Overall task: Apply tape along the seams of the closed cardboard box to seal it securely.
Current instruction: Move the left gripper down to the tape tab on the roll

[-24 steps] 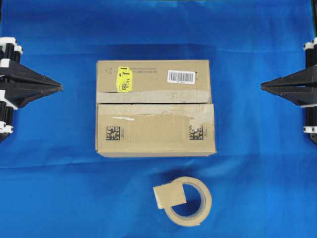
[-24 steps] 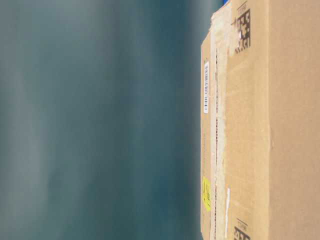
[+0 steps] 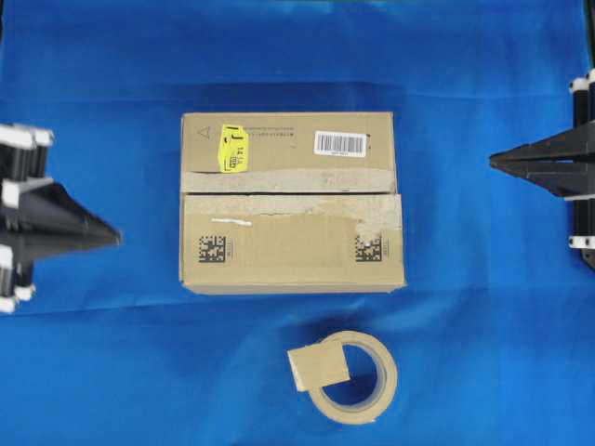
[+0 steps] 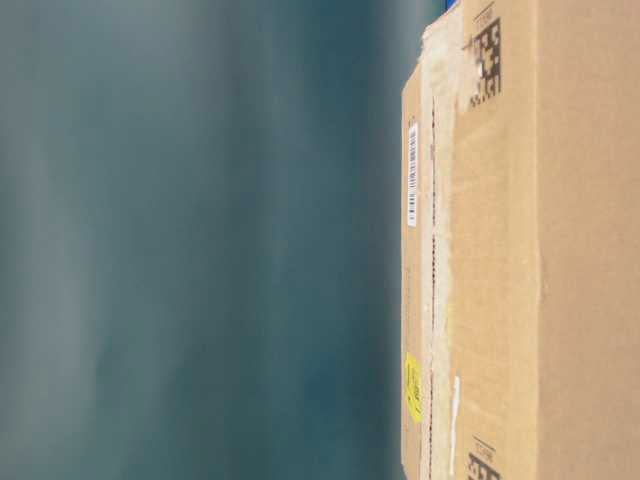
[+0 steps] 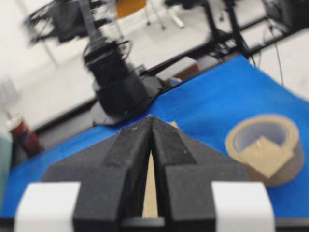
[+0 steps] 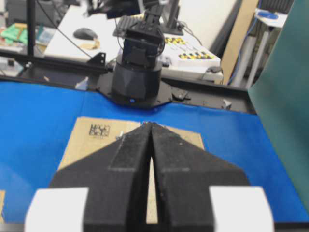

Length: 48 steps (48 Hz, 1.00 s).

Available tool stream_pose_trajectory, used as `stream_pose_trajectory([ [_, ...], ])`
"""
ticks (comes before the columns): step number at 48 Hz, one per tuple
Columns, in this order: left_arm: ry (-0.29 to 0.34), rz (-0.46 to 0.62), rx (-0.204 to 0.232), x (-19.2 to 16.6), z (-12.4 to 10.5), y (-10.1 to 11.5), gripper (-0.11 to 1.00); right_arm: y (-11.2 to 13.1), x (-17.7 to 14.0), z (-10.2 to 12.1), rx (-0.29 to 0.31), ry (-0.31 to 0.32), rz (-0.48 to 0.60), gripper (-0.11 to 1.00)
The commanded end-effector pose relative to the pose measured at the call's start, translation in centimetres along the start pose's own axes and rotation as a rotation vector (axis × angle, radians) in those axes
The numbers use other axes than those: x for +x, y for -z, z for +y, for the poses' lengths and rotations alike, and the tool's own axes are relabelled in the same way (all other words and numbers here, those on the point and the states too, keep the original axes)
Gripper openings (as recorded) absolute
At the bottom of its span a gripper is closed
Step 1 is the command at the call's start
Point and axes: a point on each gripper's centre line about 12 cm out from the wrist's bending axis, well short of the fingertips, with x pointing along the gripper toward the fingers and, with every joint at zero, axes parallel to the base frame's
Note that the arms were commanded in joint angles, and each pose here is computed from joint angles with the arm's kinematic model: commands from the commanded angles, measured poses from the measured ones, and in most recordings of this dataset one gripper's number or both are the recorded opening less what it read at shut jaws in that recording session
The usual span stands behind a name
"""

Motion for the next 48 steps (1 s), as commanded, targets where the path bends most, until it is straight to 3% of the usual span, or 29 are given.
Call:
stream_pose_trajectory([
  [1,0.054,-0.015,0.097,1.2,-1.3,-0.3,0.00,-1.4,0.3,0.0,-0.006,-0.001,-0.051,0.00],
  [6,0.121,0.008,0.164,2.1,-2.9,0.3,0.00,-1.8,0.4,0.0,-0.012,-0.001,-0.066,0.00],
  [14,0.217,0.040,0.190,3.6,-5.4,1.1,0.03,-2.3,0.4,0.1,-0.030,-0.007,-0.078,0.00],
  [19,0.282,0.065,0.231,4.7,-7.1,1.8,0.24,-2.3,0.5,0.2,-0.051,-0.013,-0.077,0.00],
  [25,0.354,0.104,0.366,6.5,-9.1,3.6,0.58,-2.3,0.5,0.2,-0.065,-0.018,-0.080,0.00],
  [32,0.412,0.134,0.519,9.7,-10.9,5.4,0.50,-2.3,0.5,0.3,-0.067,-0.022,-0.080,0.00],
  [48,0.460,0.188,0.765,15.4,-12.0,9.8,0.50,-2.1,0.5,0.8,-0.098,-0.050,-0.067,0.00],
])
